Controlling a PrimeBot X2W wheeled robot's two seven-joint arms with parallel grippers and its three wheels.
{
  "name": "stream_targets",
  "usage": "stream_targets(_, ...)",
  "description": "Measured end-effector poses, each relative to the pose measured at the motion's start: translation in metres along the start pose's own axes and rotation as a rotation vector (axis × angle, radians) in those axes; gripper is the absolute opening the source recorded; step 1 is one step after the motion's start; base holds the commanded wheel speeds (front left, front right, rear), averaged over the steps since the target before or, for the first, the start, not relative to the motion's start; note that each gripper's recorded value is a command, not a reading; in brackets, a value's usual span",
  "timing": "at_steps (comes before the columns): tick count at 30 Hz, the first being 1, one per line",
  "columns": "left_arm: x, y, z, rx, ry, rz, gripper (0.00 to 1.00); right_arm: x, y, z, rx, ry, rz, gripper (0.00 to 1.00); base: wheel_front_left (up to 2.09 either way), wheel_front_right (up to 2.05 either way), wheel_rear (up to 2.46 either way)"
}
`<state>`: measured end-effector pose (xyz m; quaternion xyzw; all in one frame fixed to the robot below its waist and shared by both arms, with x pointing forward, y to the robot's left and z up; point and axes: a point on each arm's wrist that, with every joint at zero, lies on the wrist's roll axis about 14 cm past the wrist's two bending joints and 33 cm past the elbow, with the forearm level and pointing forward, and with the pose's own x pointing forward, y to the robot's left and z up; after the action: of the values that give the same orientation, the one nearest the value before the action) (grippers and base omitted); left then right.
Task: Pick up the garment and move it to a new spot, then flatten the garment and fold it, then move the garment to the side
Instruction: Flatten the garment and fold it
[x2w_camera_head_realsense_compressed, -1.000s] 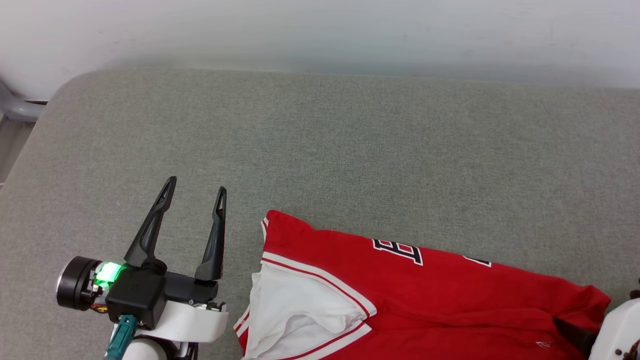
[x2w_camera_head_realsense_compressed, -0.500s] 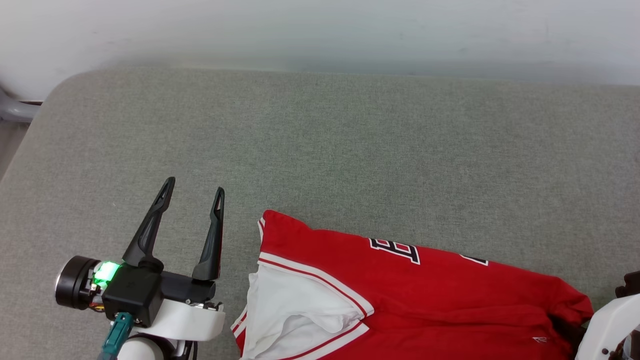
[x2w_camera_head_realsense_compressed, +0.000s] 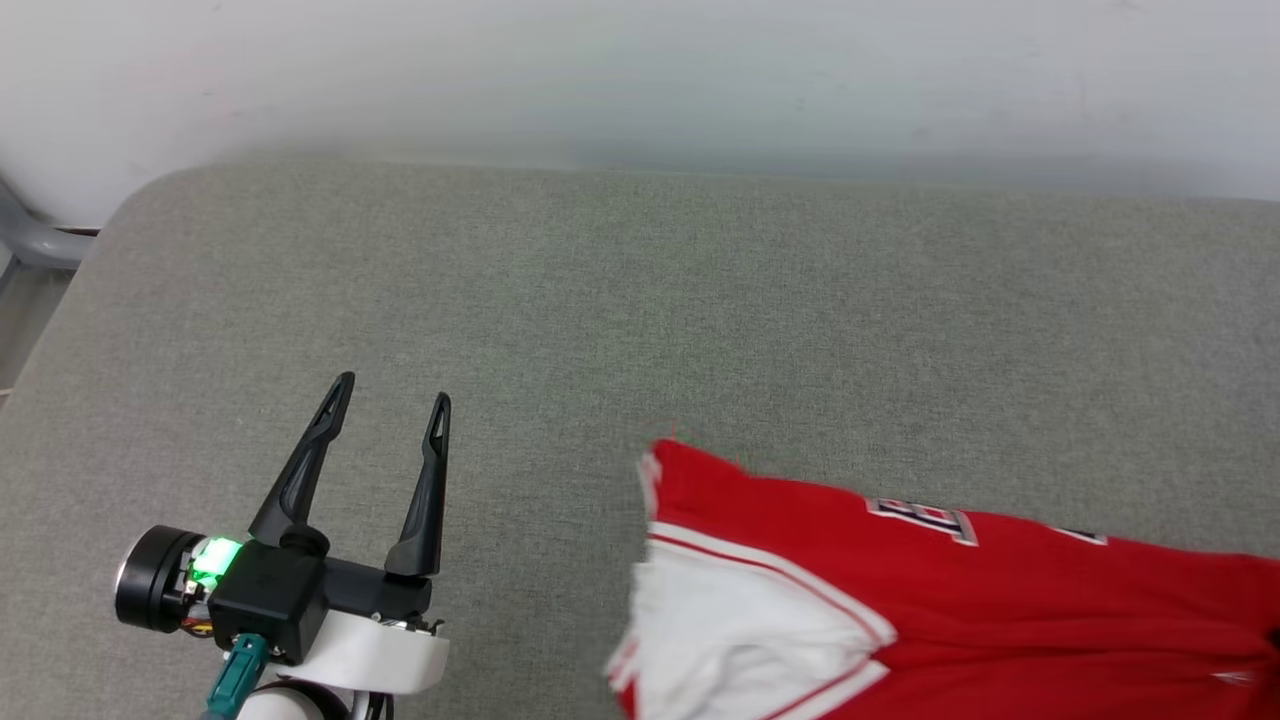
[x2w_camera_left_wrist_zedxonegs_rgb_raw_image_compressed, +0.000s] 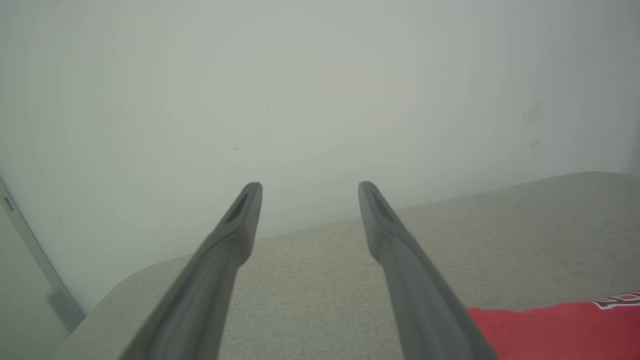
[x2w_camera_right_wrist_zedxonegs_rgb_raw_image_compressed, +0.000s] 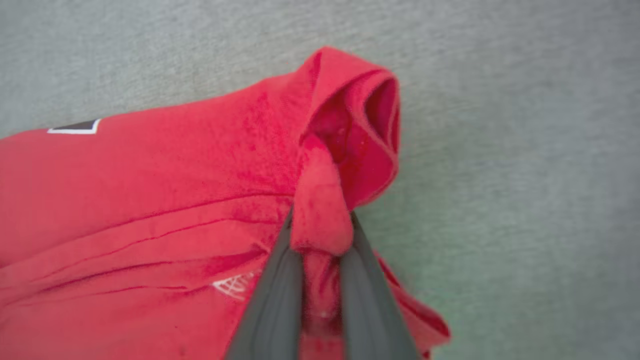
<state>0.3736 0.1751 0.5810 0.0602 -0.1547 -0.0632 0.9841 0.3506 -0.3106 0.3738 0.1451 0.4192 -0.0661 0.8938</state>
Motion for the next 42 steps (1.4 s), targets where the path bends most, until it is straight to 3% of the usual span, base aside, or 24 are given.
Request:
stream_targets(3, -0.002, 0.000, 0.002, -0.002, -0.003, 0.000, 1.00, -0.008, -0.026, 0.016, -0.027, -0.040, -0.076, 0.00, 0.00, 0.00, 0.00)
stream_targets(6, -0.005, 0.001, 0.004, -0.005, -0.007, 0.004, 1.00, -0.011, -0.026, 0.022, -0.032, -0.055, -0.078, 0.00, 0.00, 0.00, 0.00)
stream_targets(21, -0.034, 0.000, 0.021, -0.037, -0.033, 0.040, 1.00, -0.053, 0.054, 0.006, -0.146, -0.060, 0.126, 0.00, 0.00, 0.00, 0.00)
stream_targets(42, -0.044, 0.022, 0.015, -0.030, -0.007, 0.117, 1.00, -0.091, 0.252, -0.044, -0.163, 0.006, 0.670, 0.00, 0.00, 0.00, 0.00)
